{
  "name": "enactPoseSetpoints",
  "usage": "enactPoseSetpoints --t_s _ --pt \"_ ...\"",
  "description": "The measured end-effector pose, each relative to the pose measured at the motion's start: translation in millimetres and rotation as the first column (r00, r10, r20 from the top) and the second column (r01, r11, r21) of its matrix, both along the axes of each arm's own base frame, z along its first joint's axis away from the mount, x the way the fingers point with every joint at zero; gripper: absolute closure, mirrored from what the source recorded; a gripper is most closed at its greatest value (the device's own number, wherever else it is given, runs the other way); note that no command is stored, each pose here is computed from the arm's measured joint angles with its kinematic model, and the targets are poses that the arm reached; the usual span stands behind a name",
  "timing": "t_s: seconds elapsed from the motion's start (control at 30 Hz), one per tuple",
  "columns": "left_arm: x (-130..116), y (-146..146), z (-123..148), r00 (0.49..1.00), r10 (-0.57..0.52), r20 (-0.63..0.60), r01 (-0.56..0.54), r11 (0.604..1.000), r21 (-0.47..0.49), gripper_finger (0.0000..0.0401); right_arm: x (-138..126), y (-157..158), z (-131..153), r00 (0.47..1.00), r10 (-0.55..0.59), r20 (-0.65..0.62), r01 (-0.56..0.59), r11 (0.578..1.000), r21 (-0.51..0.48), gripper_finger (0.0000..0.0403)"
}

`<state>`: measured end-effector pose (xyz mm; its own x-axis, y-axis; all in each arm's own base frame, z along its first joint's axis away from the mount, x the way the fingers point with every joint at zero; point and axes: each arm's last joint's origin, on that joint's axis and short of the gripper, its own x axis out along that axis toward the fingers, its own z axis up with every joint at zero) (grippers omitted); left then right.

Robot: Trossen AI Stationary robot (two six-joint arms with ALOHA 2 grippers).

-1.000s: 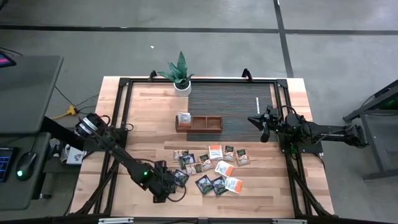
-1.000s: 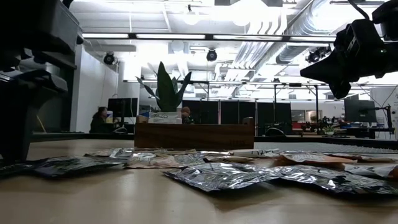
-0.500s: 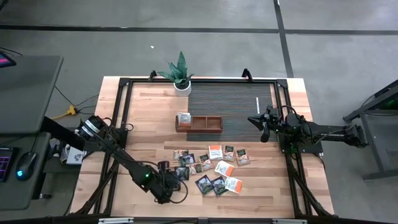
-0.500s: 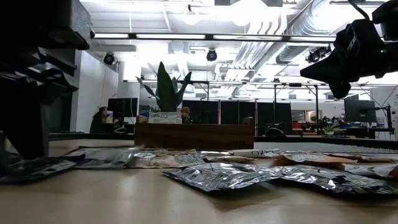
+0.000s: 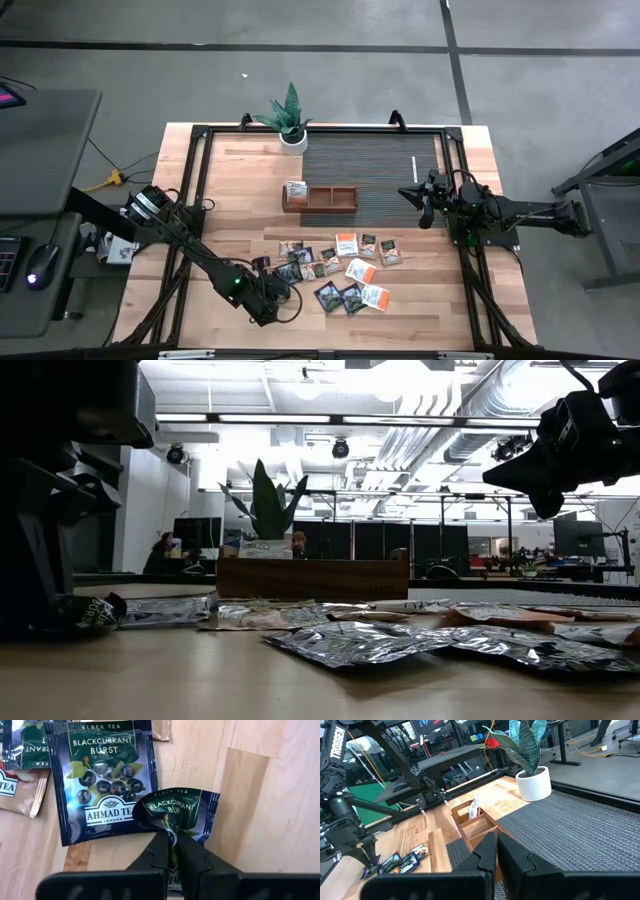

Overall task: Pick & Place Tea
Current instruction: Put the blue tea bag into the middle section of the wooden organizer

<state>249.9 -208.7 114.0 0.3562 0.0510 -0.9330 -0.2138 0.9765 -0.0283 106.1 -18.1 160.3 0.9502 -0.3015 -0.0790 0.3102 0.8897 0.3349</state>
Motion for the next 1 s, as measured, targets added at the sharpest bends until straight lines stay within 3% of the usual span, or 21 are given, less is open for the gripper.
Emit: enactPoseSetpoints --t_s 0.57,0.9,1.0 --pt "-7.3 5.1 32.1 0.989 0.142 0.033 -0.137 0.982 -0.129 0.0399 0.0 0.0 -0.1 1.0 0.0 0.0 0.0 1.0 0.0 0.0391" --pt "1.1 0.4 49.4 0.971 0.204 0.124 -0.184 0.971 -0.155 0.04 0.0 0.0 0.0 1.0 0.0 0.0 0.0 1.0 0.0 0.0391" --pt "6.6 -2.1 62.4 0.96 0.219 0.176 -0.2 0.972 -0.119 0.0401 0.0 0.0 0.0 1.0 0.0 0.0 0.0 1.0 0.0 0.0391"
